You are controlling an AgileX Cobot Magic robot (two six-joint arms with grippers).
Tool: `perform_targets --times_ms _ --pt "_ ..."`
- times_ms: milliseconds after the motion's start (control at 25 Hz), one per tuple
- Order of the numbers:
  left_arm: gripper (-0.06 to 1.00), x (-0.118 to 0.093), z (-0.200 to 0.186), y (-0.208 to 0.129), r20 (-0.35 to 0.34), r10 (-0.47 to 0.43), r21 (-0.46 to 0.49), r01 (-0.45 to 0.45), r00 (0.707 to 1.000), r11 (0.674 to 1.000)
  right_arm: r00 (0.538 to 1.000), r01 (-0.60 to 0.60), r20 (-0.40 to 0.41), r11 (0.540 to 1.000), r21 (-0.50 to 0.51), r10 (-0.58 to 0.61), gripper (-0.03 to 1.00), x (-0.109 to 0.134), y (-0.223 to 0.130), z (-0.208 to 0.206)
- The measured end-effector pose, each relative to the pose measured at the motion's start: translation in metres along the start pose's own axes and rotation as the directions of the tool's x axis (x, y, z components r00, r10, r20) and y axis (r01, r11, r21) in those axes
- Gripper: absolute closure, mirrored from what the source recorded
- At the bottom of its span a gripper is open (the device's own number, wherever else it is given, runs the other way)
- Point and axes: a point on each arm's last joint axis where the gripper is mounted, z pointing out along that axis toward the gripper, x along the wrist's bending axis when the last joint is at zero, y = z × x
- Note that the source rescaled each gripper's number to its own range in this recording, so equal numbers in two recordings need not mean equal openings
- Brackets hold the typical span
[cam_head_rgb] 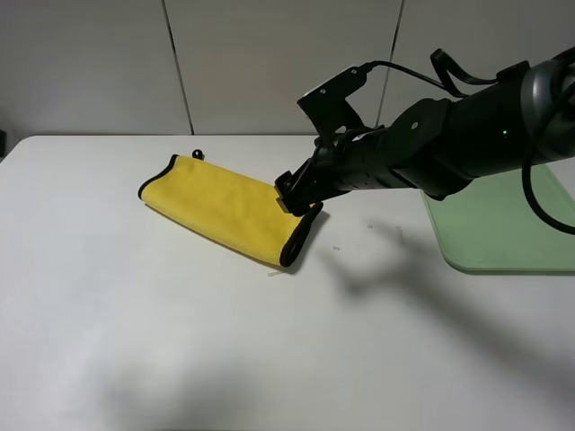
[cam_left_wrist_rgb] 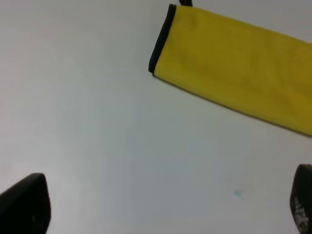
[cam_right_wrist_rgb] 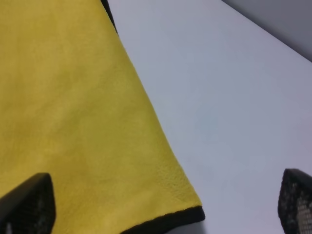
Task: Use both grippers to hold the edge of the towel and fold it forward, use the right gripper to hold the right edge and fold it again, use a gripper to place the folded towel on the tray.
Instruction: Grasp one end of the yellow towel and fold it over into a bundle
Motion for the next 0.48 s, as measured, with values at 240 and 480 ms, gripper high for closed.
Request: perform_targets --times_ms 240,480 --pt "-0.05 0.007 -0.072 -0.038 0.016 -0.035 -0.145 0.037 0.999 0.989 1.000 -0.010 0.001 1.000 0.002 0.010 -0.03 0.000 0.000 0.000" --pt "-0.05 0.009 -0.111 -0.074 0.050 -0.053 -0.221 0.063 0.997 0.973 1.000 -0.010 0.002 1.000 0.001 0.010 -0.03 0.000 0.000 0.000"
